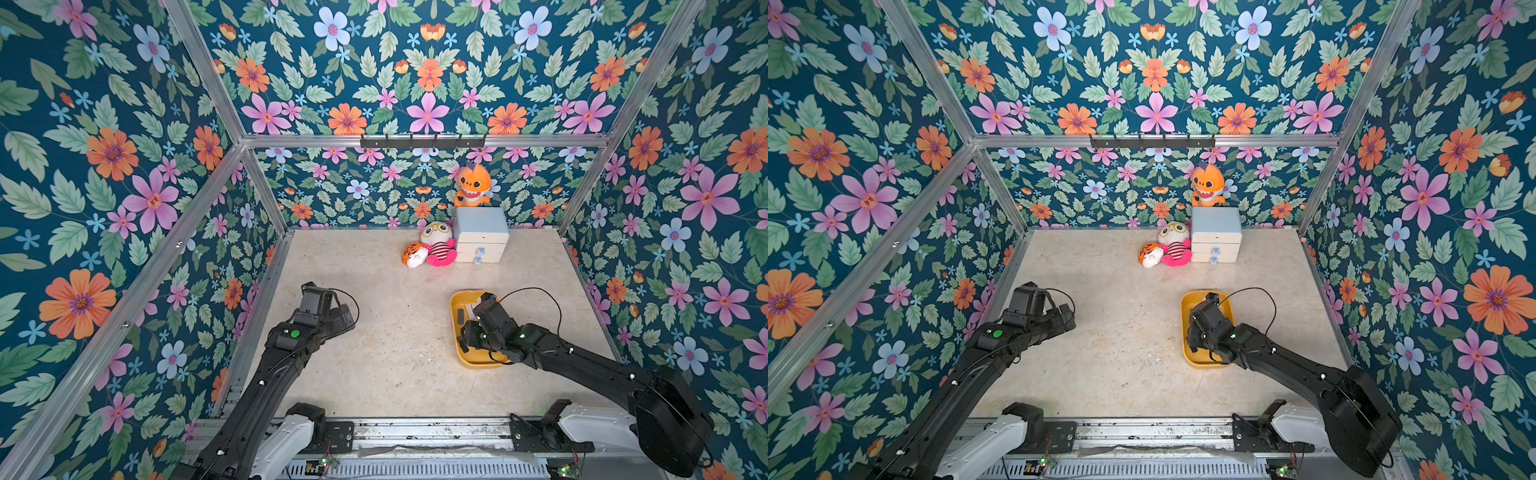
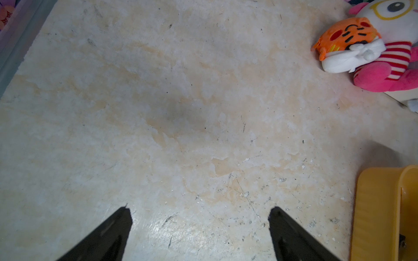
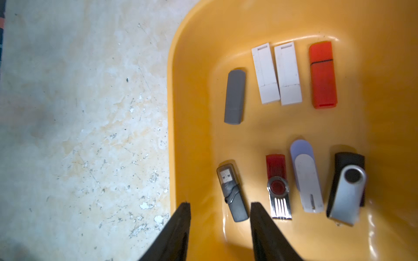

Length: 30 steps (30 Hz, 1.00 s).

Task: Put the usb flash drive into the storage box
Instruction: Place the USB flash in the storage box, then reset both arms

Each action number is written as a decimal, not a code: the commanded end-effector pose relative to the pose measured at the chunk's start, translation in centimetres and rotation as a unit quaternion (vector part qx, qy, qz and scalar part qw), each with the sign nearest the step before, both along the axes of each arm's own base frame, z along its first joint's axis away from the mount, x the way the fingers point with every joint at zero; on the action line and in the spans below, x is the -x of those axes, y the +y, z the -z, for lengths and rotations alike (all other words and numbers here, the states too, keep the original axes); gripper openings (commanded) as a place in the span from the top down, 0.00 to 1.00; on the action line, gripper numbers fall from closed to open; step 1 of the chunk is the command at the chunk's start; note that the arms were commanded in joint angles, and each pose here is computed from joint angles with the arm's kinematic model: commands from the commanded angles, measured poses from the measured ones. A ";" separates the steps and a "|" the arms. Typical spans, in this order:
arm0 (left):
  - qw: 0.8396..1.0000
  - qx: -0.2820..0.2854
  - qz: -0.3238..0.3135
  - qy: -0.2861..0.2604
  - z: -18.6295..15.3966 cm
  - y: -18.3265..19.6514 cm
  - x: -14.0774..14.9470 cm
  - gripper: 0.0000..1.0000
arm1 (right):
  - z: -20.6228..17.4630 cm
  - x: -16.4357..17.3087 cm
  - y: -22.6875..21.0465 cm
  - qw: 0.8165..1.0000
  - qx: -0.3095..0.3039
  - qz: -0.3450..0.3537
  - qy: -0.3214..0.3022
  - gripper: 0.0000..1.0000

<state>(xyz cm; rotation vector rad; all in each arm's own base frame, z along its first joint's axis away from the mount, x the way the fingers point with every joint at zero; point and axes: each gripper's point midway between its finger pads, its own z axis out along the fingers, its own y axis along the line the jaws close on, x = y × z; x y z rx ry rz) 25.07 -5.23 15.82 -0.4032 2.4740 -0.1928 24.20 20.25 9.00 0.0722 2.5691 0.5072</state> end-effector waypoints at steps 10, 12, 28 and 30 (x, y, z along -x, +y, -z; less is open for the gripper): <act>0.981 0.005 0.005 -0.194 -5.5 -0.4 -4.4 0.01 | -9.8 -4.8 -9.6 0.975 0.049 0.095 -0.193 0.42; 0.969 -0.002 0.008 -0.248 -5.7 -0.3 -5.1 0.01 | -10.0 -5.3 -13.1 0.959 0.074 0.154 -0.225 0.32; 0.911 -0.232 -0.043 -0.339 0.4 5.1 -7.4 0.01 | -3.7 -3.8 -25.3 0.865 0.222 0.345 -0.291 0.20; 0.910 -0.250 -0.028 -0.331 2.0 5.2 -8.0 0.01 | -4.1 -4.5 -25.4 0.859 0.227 0.343 -0.305 0.20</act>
